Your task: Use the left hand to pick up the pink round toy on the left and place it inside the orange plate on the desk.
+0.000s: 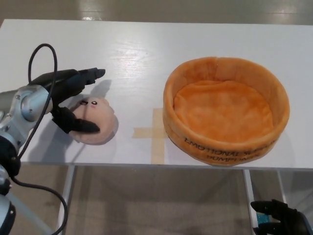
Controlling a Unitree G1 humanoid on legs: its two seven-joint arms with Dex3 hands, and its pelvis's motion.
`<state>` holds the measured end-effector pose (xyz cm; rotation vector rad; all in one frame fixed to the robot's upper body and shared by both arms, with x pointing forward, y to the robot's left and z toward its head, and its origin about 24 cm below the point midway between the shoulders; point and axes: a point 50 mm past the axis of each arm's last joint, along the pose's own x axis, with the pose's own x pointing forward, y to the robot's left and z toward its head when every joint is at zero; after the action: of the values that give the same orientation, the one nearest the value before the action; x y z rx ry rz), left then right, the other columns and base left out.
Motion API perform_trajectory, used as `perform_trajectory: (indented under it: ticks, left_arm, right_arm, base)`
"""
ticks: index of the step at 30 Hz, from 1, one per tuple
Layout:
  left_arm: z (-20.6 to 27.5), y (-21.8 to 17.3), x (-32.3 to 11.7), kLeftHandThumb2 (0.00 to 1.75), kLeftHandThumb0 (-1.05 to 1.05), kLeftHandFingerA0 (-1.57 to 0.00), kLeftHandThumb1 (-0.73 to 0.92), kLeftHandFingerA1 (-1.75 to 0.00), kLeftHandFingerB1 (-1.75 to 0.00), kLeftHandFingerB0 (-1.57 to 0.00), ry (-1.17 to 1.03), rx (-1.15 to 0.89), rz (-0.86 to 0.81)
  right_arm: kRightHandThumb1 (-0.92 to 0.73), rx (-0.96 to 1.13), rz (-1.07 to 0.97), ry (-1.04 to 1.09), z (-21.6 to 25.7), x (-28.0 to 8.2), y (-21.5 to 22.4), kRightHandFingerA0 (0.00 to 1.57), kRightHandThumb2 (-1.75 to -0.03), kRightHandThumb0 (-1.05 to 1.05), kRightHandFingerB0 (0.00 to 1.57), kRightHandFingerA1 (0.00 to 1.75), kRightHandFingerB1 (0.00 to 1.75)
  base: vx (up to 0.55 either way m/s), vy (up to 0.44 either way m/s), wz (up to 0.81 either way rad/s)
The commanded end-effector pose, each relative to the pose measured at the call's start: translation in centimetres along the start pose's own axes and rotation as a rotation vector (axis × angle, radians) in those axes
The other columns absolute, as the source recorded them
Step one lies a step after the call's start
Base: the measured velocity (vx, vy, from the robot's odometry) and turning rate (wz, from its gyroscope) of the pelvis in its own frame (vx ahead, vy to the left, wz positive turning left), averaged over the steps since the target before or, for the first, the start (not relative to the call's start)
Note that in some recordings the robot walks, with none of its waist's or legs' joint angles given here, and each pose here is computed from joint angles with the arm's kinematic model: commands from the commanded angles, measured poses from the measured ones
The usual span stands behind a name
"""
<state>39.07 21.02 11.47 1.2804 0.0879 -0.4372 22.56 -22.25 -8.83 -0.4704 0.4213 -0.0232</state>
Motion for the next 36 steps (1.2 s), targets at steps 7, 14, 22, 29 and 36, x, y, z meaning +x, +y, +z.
perform_trajectory:
  ticks: [7,14,22,29,36]
  left_arm:
    - [-0.7,-2.3,-0.3,0.76,-0.54,-0.04,0.33,-0.25,-0.16,0.00,-0.001,0.011,-0.082]
    - [-0.3,-3.2,-0.8,0.69,-0.51,-0.24,0.34,-0.44,-0.24,-0.03,-0.080,-0.040,-0.132]
    - [0.0,-4.3,-1.5,0.64,-0.18,-1.04,0.81,-0.62,-0.45,-0.71,-0.157,-0.102,-0.162]
    - [0.0,-4.5,-1.6,0.81,-0.11,-0.93,0.77,-1.07,-0.91,-0.83,-0.179,-0.147,-0.136]
    - [-0.1,-4.3,-1.7,0.77,-0.12,-0.96,0.78,-1.10,-0.92,-0.83,-0.195,-0.164,-0.069]
  right_arm:
    - [-0.59,-0.008,-0.007,0.004,-0.3,-0.2,-0.1,0.62,-0.57,-0.10,0.63,0.54,0.49]
    - [-0.60,-0.003,0.000,0.012,-0.2,0.0,-0.2,0.59,-0.57,-0.11,0.62,0.52,0.49]
    - [-0.60,-0.016,0.003,0.020,-0.3,0.0,-0.2,0.59,-0.57,-0.12,0.63,0.52,0.48]
    - [-0.60,-0.015,-0.001,0.015,-0.2,0.0,-0.1,0.58,-0.57,-0.13,0.63,0.51,0.48]
    - [-0.60,-0.018,0.002,0.014,-0.2,0.0,-0.1,0.59,-0.57,-0.13,0.62,0.51,0.48]
  base:
    - [0.00,0.000,0.00]
    - [0.00,0.000,0.00]
    - [0.00,0.000,0.00]
    - [0.00,0.000,0.00]
    - [0.00,0.000,0.00]
